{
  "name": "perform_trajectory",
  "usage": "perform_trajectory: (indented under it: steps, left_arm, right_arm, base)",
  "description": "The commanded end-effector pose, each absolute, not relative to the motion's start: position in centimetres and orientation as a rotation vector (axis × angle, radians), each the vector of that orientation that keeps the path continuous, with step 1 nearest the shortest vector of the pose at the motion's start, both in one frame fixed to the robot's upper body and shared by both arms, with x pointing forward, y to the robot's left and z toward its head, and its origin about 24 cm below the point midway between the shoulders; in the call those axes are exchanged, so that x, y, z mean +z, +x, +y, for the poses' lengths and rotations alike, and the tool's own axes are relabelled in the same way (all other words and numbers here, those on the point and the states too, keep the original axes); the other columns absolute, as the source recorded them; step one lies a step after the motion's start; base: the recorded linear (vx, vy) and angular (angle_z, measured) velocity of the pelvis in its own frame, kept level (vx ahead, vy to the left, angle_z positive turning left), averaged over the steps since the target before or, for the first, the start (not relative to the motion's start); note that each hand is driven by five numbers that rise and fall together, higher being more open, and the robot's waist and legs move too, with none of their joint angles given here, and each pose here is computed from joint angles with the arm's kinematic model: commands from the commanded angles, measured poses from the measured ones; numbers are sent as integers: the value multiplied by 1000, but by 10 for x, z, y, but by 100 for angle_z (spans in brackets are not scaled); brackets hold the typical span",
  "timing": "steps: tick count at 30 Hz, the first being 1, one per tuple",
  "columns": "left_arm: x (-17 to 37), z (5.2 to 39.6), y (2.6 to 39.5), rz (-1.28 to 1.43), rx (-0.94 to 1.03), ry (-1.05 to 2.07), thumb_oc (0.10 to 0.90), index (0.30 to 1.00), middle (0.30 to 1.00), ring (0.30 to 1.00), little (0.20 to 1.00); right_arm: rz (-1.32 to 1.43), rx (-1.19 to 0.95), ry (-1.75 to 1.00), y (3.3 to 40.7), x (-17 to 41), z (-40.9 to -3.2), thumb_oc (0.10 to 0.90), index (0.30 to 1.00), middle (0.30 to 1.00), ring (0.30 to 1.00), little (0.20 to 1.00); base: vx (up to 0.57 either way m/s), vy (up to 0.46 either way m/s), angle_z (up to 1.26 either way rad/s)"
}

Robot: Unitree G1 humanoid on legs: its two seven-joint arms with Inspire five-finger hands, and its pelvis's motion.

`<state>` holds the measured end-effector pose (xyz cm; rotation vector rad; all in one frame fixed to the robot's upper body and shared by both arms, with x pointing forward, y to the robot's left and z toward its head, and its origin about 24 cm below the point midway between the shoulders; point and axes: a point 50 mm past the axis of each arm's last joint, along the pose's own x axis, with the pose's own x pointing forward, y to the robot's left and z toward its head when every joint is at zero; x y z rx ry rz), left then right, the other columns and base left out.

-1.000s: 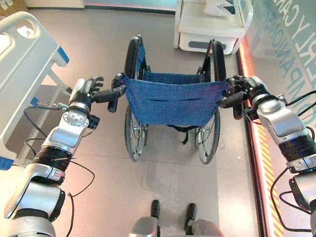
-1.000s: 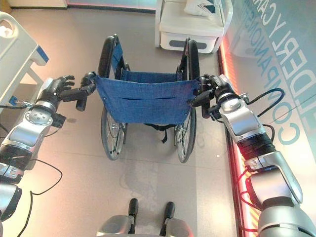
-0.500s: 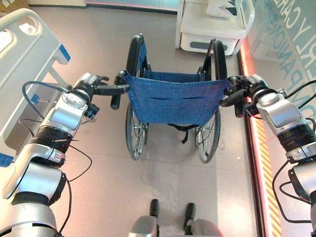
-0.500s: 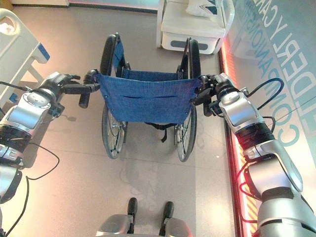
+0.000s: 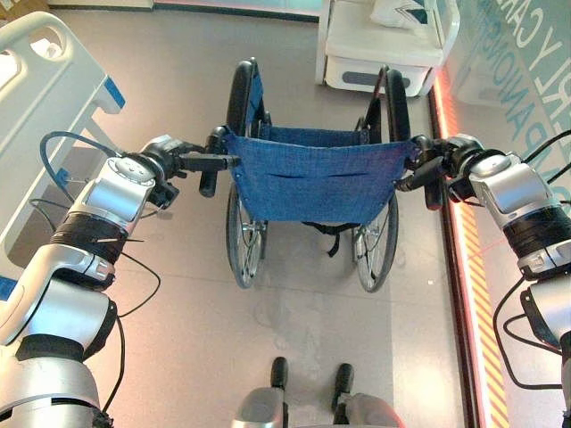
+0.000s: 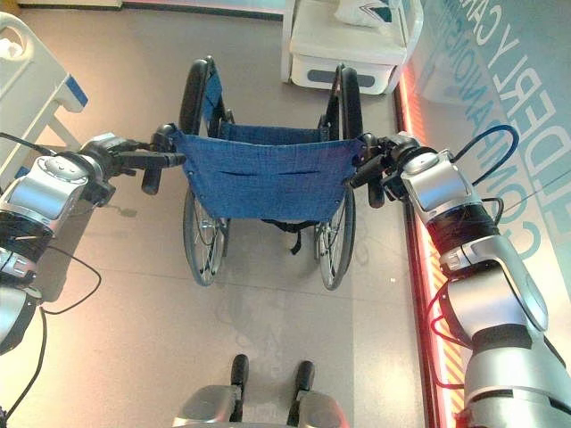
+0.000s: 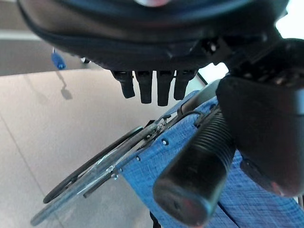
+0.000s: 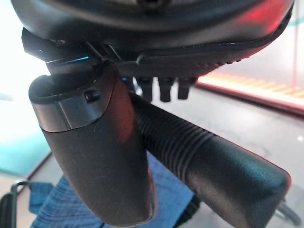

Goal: Push the wheelchair next to the bed

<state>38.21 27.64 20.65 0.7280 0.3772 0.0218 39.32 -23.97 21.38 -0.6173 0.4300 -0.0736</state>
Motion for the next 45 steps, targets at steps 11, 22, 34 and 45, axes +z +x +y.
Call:
perform_trajectory:
  steps: [11, 22, 34, 45]
  left_arm:
    - [185, 291, 381, 571, 36, 674, 800, 900, 900, 900, 900]
    - [193, 281, 388, 573, 0, 782, 800, 900, 900, 900, 900]
    - [201, 258, 398, 521, -83, 897, 800, 900, 900, 900, 900]
    - [186, 242, 401, 569, -82, 869, 800, 900, 900, 900, 900]
  right_arm:
    - [756, -363, -705, 369, 197, -317, 800, 900, 900, 900, 900]
    - [856, -304, -712, 366, 191, -318, 800, 900, 900, 900, 900]
    - [940, -178, -716, 368, 182, -307, 800, 900, 900, 900, 900]
    - [601, -117, -398, 395, 174, -249, 800, 900, 900, 900, 900]
  base:
    - [1, -11, -3]
    - [-2, -5, -1]
    - [-1, -2, -1]
    - [34, 1, -2]
